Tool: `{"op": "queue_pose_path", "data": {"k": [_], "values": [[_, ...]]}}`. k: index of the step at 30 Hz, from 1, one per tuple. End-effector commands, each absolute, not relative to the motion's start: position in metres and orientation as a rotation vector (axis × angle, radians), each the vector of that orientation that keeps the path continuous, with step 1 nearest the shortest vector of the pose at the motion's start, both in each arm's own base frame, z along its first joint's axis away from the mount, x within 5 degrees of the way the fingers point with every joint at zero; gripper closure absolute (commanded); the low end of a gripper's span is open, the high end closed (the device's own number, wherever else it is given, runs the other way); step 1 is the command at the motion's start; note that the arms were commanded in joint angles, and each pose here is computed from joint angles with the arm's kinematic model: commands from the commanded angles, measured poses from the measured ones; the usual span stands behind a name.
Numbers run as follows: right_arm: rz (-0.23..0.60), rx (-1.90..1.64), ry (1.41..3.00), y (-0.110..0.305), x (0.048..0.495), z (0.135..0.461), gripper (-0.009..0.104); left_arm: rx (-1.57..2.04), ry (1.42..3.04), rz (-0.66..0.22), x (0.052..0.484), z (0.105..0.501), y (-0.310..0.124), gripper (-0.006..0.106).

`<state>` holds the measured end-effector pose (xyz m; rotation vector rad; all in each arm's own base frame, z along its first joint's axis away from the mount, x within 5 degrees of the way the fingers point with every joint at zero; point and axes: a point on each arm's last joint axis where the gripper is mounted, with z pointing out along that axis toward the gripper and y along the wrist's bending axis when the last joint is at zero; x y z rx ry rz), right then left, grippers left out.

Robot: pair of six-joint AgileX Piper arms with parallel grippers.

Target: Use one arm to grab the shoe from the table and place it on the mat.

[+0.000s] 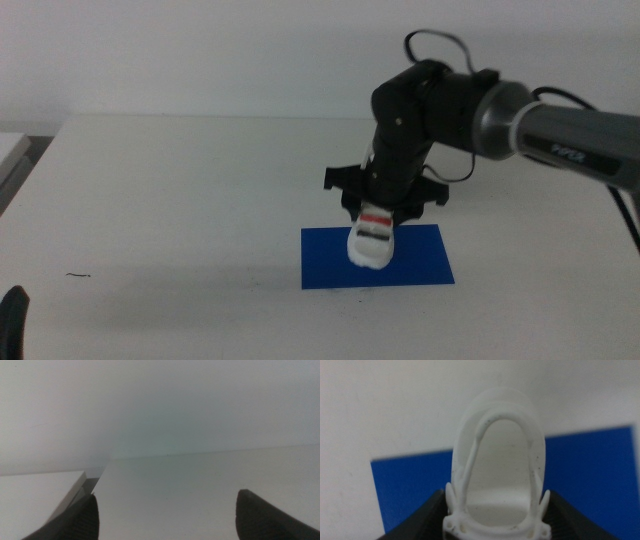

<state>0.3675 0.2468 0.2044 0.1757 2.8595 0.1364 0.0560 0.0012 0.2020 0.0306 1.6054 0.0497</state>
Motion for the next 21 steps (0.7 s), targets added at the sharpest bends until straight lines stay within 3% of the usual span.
{"op": "queue_pose_path", "data": {"k": [1, 6, 10, 21], "values": [[0.125, 0.210, 2.871, 0.2479, 0.3672, 0.2058, 0.082, 0.028, 1.598, 0.044, 0.0564, 0.2027, 0.0010, 0.007], [0.084, 0.247, 2.865, 0.2457, 0.3669, 0.2057, 0.082, 0.028, 1.598, 0.044, 0.0564, 0.2027, 0.0010, 0.007], [-0.005, 0.241, 2.925, 0.2412, 0.3610, 0.2043, 0.082, 0.028, 1.598, 0.044, 0.0564, 0.2027, 0.0010, 0.007], [0.014, 0.289, 2.906, 0.2427, 0.3617, 0.2042, 0.082, 0.028, 1.598, 0.044, 0.0564, 0.2027, 0.0010, 0.007]]}}
